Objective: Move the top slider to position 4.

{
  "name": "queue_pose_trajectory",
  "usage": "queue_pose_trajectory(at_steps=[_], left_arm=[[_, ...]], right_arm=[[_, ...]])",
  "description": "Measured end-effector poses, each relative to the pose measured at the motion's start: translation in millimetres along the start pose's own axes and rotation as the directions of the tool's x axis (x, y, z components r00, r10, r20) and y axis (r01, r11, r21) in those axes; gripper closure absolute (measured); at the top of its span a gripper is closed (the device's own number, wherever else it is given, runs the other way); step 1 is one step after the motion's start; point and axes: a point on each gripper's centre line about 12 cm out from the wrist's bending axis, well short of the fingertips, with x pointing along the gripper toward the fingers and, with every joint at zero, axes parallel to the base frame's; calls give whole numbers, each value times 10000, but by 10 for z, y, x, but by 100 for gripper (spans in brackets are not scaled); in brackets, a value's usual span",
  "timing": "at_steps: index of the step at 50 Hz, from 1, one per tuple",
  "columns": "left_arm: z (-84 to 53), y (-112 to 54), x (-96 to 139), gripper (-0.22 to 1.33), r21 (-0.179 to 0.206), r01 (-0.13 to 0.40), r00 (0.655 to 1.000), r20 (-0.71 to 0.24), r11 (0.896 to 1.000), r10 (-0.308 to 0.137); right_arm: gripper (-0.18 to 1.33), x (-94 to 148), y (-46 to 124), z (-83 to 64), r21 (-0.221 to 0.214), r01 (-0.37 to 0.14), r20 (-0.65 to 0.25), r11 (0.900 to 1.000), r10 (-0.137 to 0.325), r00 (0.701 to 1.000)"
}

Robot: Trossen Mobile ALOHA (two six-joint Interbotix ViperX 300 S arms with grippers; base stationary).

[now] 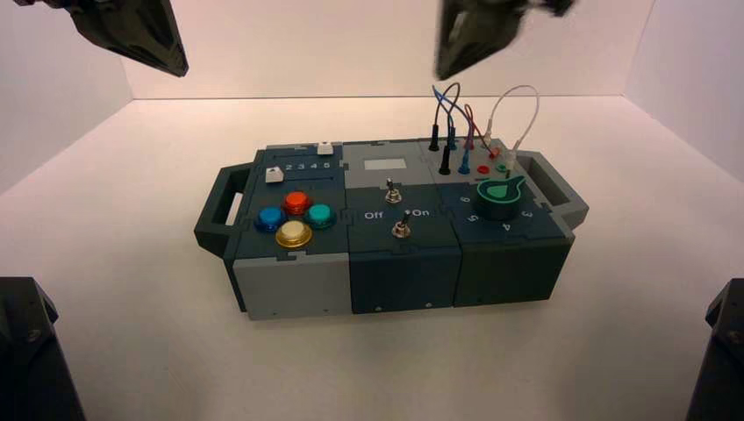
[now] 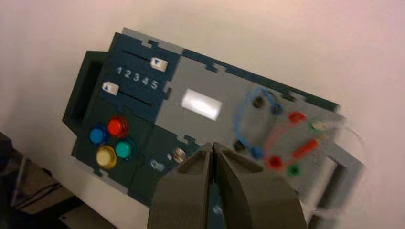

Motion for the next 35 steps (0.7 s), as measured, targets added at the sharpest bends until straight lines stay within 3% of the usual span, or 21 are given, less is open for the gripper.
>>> queue_pose_trajectory(at_steps=[16,35], left_arm=[[-7,-43,11,127,143,118,9999,-65,9998,-117],[-5,-102,14,127,351,269,9996,-95,9990,-266]], right_arm=[[129,433,123,364,345,-436,-616,9985,457,9971],[129,910,213,476,519,-585,-1526,9969,658,9861]])
